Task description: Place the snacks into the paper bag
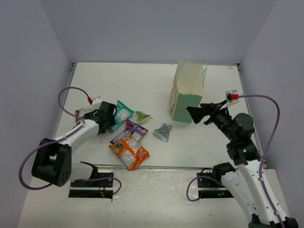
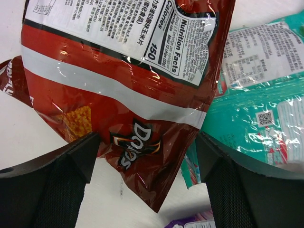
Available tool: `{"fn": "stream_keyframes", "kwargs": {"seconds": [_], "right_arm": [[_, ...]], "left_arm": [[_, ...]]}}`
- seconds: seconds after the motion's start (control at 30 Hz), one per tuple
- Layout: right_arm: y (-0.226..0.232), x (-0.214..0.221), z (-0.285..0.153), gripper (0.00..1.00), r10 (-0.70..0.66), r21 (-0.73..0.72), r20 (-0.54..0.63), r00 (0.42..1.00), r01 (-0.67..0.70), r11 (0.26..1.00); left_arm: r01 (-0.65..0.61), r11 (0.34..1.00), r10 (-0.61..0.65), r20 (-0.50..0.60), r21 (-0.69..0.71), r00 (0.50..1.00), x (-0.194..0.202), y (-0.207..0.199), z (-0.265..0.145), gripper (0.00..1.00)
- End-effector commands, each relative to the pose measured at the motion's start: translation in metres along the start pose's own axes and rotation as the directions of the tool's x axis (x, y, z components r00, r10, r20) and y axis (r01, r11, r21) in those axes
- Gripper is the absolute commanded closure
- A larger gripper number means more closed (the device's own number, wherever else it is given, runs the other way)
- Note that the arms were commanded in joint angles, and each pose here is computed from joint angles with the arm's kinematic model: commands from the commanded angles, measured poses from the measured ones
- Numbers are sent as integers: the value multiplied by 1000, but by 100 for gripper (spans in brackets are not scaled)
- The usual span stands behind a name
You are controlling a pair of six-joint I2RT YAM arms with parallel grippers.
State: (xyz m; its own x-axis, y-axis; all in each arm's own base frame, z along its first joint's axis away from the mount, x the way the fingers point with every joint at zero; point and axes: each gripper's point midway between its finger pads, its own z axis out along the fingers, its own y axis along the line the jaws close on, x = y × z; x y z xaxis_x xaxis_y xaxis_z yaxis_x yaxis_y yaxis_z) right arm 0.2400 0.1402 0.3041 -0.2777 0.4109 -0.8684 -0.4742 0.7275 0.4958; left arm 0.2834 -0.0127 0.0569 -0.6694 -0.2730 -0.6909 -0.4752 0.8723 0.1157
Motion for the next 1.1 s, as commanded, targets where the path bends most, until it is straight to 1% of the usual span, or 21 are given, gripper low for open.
{"fn": "stream_keyframes", "kwargs": {"seconds": [0.0,0.23,0.27,0.3,0.33,0.37,0.43,0.47,0.5,0.57,0.6,0.63,0.73,0.83,0.9,0.93,0.97,1.07], "right_arm": [[9,-7,0,1,-13,-30,7,1000,13,999],[9,-7,1,1,-8,-29,0,1000,8,1000],[9,-7,1,1,-8,-29,0,1000,8,1000],[9,-7,1,1,-8,-31,-1,1000,8,999],[9,-7,1,1,-8,-31,0,1000,8,999],[9,-7,1,1,-8,-31,-1,1000,8,999],[9,-6,1,1,-6,-31,-3,1000,5,999],[10,-7,1,1,-6,-32,-2,1000,6,999],[10,-7,1,1,-5,-32,-2,1000,4,999],[10,-8,0,1,-6,-31,-1,1000,6,1000],[11,-9,-1,1,-8,-32,7,1000,9,999],[12,-10,-1,1,-9,-36,11,1000,9,999],[11,-10,-2,1,-12,-35,19,1000,13,999],[11,-9,-1,1,-10,-39,13,1000,10,999],[11,-7,0,1,-7,-38,8,1000,7,999],[10,-7,0,1,-7,-36,9,1000,7,999],[10,-8,0,1,-7,-34,11,1000,7,999],[9,-7,0,1,-6,-33,13,1000,6,999]], "left_arm": [[86,996,-84,62,-35,995,-14,4,10,12],[89,995,-86,70,-48,994,-16,5,12,13],[88,995,-84,71,-50,994,-16,5,13,16],[88,995,-84,69,-47,994,-15,4,13,21],[86,995,-83,70,-41,994,-16,3,13,30],[85,996,-82,68,-37,994,-16,2,14,34],[81,997,-79,54,-19,995,-14,-2,14,40],[76,997,-76,46,-12,996,-12,-3,14,40],[72,997,-72,24,14,997,-9,-8,13,40],[65,996,-65,-6,56,998,-4,-15,10,35],[65,993,-63,-29,94,998,-1,-20,7,30],[67,992,-63,-39,106,997,1,-21,5,19],[65,991,-59,-52,121,997,2,-21,0,8],[42,993,-37,-49,113,998,-2,-19,-2,6],[31,992,-24,-61,125,998,-1,-21,-3,7],[18,991,-9,-69,134,998,0,-23,-3,13],[15,990,-5,-76,141,997,1,-25,-3,16],[3,989,11,-97,149,995,6,-29,0,48]]}}
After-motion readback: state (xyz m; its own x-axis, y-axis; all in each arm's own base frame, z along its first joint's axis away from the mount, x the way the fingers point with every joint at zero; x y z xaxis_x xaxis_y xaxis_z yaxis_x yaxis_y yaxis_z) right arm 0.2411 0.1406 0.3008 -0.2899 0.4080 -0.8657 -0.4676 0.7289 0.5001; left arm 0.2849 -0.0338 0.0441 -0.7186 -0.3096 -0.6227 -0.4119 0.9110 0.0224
